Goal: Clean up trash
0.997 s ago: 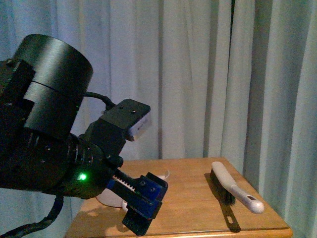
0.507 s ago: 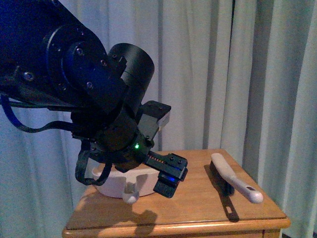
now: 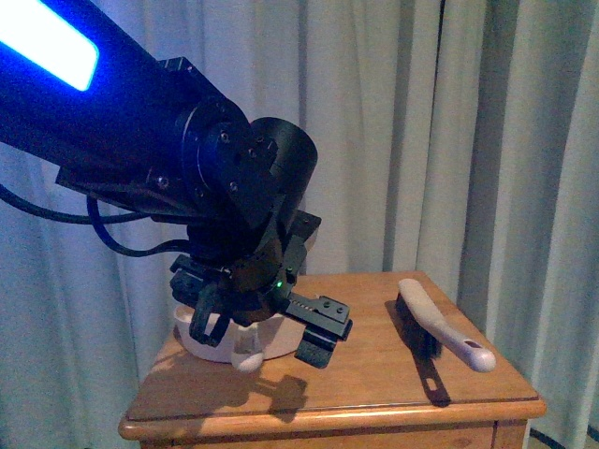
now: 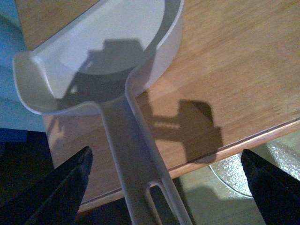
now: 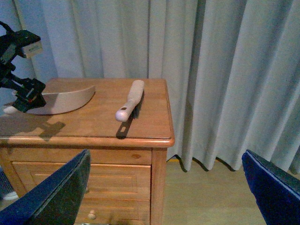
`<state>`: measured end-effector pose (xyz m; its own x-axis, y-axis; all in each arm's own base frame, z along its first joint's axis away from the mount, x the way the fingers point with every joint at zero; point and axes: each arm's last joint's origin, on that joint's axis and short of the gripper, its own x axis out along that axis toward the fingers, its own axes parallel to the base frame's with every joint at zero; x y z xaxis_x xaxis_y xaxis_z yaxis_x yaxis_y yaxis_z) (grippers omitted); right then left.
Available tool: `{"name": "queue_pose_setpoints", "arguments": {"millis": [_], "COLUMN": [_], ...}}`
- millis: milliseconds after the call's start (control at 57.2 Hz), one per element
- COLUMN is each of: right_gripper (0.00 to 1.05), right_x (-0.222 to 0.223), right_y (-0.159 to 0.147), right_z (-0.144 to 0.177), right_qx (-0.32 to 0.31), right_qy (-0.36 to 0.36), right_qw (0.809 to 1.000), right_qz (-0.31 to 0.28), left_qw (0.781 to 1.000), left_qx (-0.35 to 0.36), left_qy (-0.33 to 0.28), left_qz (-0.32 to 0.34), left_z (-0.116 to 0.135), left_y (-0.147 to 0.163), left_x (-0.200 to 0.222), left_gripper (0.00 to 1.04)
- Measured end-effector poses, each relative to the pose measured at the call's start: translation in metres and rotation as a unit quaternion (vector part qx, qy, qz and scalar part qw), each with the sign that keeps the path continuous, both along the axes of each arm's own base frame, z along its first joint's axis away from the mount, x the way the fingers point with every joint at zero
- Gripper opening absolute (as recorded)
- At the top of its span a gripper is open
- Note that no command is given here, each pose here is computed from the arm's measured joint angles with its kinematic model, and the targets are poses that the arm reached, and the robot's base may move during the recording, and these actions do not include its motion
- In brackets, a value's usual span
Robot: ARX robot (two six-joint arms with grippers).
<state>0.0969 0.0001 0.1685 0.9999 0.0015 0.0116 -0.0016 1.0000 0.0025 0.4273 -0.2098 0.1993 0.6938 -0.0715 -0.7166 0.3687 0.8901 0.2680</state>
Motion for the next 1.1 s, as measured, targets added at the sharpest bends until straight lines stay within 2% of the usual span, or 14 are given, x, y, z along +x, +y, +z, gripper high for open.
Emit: {"name": "queue_pose_setpoints", "arguments": {"millis": [210, 559, 909, 1101], "right_gripper": [0.97, 0.97, 0.97, 0.97], "right_x": [0.0, 0.0, 0.0, 0.0], "right_y": [0.0, 0.0, 0.0, 0.0], "right_z": [0.0, 0.0, 0.0, 0.0], "right_qx": [0.0, 0.0, 0.0, 0.0], "right_qy": [0.0, 0.0, 0.0, 0.0], "right_qw": [1.0, 1.0, 1.0, 1.0], "right_qz": [0.0, 0.0, 0.0, 0.0], "left_qw": [1.0, 0.999, 0.998, 0.998], "left_qx": [0.001, 0.01, 0.021, 0.022], "left_qy": [0.014, 0.01, 0.031, 0.03], "left_qz": [0.014, 0.044, 0.052, 0.05], "left_z": [-0.01, -0.015, -0.032, -0.032], "left_y": [0.0, 0.02, 0.031, 0.032], "left_x": [0.012, 0.024, 0.02, 0.021], "left_gripper": [0.97, 0.97, 0.97, 0.65]}}
